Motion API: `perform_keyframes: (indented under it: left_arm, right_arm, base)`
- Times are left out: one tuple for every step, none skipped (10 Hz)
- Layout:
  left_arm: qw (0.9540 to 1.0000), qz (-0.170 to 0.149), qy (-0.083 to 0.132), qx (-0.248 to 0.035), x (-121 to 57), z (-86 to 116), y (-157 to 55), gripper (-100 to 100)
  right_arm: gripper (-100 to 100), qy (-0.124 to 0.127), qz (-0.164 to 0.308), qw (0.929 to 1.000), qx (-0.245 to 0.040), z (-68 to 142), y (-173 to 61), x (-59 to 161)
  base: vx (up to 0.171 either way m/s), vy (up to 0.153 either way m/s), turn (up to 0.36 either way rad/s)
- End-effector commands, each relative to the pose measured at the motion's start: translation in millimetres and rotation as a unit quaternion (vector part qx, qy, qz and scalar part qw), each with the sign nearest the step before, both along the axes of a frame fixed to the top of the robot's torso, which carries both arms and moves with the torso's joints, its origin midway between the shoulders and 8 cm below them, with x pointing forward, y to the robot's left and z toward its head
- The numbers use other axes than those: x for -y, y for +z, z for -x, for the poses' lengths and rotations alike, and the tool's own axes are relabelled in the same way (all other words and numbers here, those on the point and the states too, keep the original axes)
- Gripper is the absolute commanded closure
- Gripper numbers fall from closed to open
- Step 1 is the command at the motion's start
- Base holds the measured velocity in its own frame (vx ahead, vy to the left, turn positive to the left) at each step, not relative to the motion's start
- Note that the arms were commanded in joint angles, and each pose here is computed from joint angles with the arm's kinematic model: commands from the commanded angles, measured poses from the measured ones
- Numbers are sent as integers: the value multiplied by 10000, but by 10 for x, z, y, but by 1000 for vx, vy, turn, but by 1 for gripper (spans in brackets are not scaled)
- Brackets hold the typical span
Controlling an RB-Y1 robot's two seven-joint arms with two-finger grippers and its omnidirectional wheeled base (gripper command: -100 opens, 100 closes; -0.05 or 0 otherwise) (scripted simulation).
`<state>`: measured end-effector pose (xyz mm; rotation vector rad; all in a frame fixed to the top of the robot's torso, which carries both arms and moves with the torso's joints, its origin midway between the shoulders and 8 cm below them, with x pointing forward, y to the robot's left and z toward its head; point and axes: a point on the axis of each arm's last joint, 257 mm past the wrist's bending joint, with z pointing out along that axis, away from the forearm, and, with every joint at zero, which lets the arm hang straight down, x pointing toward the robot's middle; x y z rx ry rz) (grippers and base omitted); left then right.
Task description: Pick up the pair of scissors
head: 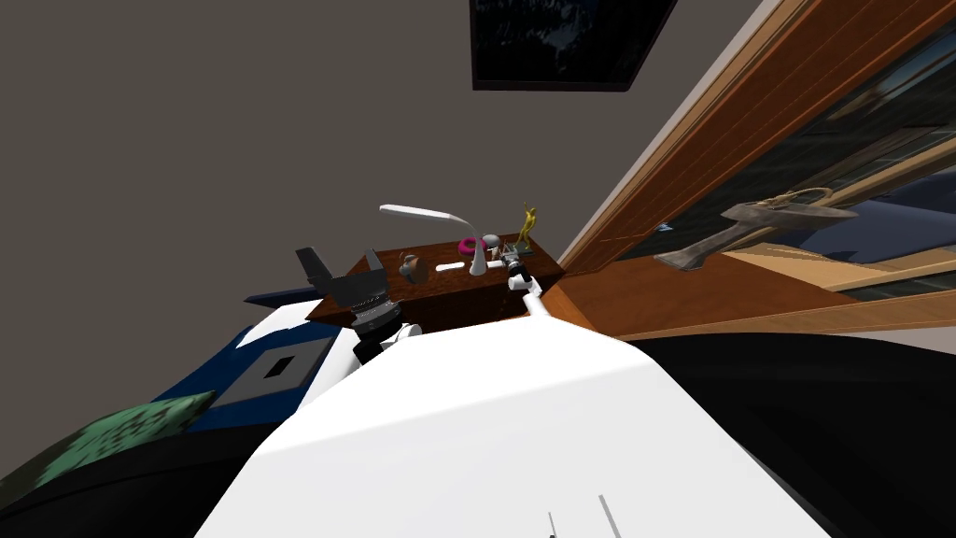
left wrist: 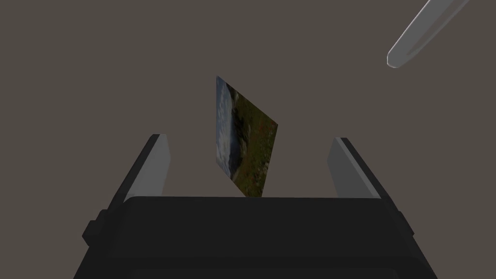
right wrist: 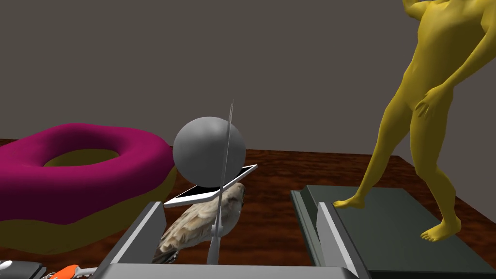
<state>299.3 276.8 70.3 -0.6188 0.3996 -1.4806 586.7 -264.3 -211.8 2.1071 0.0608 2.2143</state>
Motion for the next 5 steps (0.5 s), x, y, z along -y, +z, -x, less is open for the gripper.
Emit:
perform_keyframes:
  left_arm:
    - [10000,0,0,0,0,0,0,0]
    - [10000,0,0,0,0,0,0,0]
    - [10000,0,0,0,0,0,0,0]
    - [10000,0,0,0,0,0,0,0]
    - [10000,0,0,0,0,0,0,0]
  right_arm:
    - [-100,29,53,9999,-129,-62,6,26]
    - [-100,45,73,9998,-205,-102,19,37]
    - [-100,62,84,9995,-286,-143,32,42]
    - [-100,77,88,9993,-358,-184,52,44]
    - [-100,92,87,9991,-416,-225,81,42]
  base:
    - [-9,32,-18]
    - [-5,28,-21]
    - [-5,25,-21]
    - [-5,25,-26]
    - [-9,22,-31]
